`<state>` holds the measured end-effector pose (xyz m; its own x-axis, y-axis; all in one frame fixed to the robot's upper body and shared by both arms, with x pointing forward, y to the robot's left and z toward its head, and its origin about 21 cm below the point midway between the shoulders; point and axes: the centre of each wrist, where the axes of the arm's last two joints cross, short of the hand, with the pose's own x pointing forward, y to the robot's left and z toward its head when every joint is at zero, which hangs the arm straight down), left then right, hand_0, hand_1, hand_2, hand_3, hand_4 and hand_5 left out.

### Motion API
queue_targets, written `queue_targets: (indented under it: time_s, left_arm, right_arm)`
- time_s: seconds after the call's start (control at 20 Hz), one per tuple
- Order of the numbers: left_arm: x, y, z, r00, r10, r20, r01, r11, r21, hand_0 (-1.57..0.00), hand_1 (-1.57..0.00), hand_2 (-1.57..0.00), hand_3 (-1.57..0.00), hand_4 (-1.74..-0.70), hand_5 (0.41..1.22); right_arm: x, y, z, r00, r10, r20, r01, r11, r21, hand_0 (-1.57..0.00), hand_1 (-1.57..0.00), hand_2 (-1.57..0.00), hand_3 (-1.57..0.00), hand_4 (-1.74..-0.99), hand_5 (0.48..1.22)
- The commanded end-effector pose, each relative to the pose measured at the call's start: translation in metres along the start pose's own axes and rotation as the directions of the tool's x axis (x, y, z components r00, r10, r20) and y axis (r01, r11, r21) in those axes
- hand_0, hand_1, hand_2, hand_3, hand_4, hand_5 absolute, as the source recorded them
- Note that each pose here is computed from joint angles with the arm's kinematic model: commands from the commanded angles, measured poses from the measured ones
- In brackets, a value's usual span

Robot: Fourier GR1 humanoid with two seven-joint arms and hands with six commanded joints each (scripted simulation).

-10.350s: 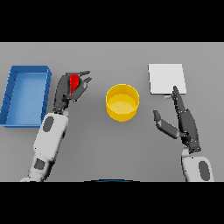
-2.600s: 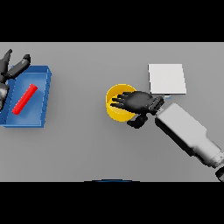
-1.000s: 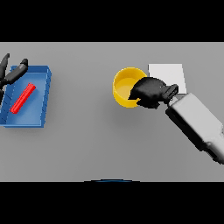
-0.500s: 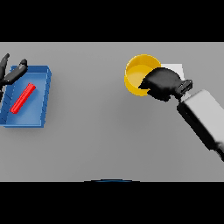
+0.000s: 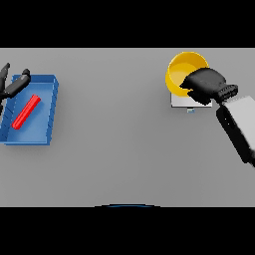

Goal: Pick up the red beaker and tilt it to pour out 1 green nut into yellow bowl. Pick up the yellow bowl and place it on the metallic measuring scale.

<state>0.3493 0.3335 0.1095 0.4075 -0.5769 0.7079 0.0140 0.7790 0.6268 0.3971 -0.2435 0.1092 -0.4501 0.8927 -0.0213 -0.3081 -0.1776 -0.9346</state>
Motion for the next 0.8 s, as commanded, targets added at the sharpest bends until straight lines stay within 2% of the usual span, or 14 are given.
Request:
queue_targets:
  time_s: [0.0, 0.15, 0.4, 0.5, 0.6, 0.7, 0.75]
  left_arm:
    - [-0.002, 0.003, 0.001, 1.0, -0.005, -0.002, 0.005, 1.0, 0.007, 0.0, 0.0, 0.0, 0.0, -0.72, 0.725]
    - [0.0, 0.002, 0.0, 1.0, -0.001, 0.001, 0.001, 1.0, 0.004, 0.0, 0.0, 0.0, 0.0, -0.72, 0.714]
    - [0.0, -0.002, -0.003, 1.0, -0.007, -0.004, 0.007, 1.0, -0.003, 0.0, 0.0, 0.0, 0.0, -0.73, 0.71]
    - [-0.003, -0.002, 0.001, 1.0, 0.002, -0.006, -0.002, 1.0, -0.005, 0.0, 0.0, 0.0, 0.0, -0.73, 0.713]
    - [-0.005, -0.004, 0.0, 1.0, -0.006, -0.008, 0.006, 1.0, -0.004, 0.0, 0.0, 0.0, 0.0, -0.73, 0.712]
    - [-0.003, -0.002, -0.001, 1.0, -0.006, -0.013, 0.006, 1.0, 0.0, 0.0, 0.0, 0.0, 0.0, -0.73, 0.715]
    - [0.002, 0.0, -0.001, 1.0, -0.004, -0.014, 0.004, 1.0, 0.003, 0.0, 0.0, 0.0, 0.0, -0.73, 0.717]
  right_arm:
    - [-0.005, 0.004, -0.002, 1.0, -0.01, -0.007, 0.01, 1.0, 0.004, -1.57, -1.57, -1.5, -1.17, -1.741, 1.221]
    - [-0.021, 0.015, -0.006, 0.998, -0.033, -0.056, 0.034, 0.999, 0.012, -1.57, -1.57, -1.46, -1.27, -1.741, 1.221]
    - [-0.027, 0.026, -0.017, 0.993, -0.103, -0.055, 0.105, 0.994, 0.038, -1.56, -1.57, -1.41, -1.37, -1.741, 1.221]
    - [-0.027, 0.029, -0.02, 0.99, -0.118, -0.078, 0.122, 0.991, 0.057, -1.53, -1.57, -1.38, -1.44, -1.741, 1.221]
    - [-0.027, 0.03, -0.02, 0.987, -0.135, -0.082, 0.14, 0.988, 0.061, -1.42, -1.57, -1.36, -1.49, -1.741, 1.221]
    - [-0.027, 0.03, -0.021, 0.987, -0.14, -0.077, 0.145, 0.987, 0.068, -1.4, -1.57, -1.39, -1.36, -1.741, 1.221]
    - [-0.03, 0.027, -0.019, 0.986, -0.146, -0.081, 0.152, 0.986, 0.072, -1.33, -1.46, -1.42, -1.2, -1.741, 1.221]
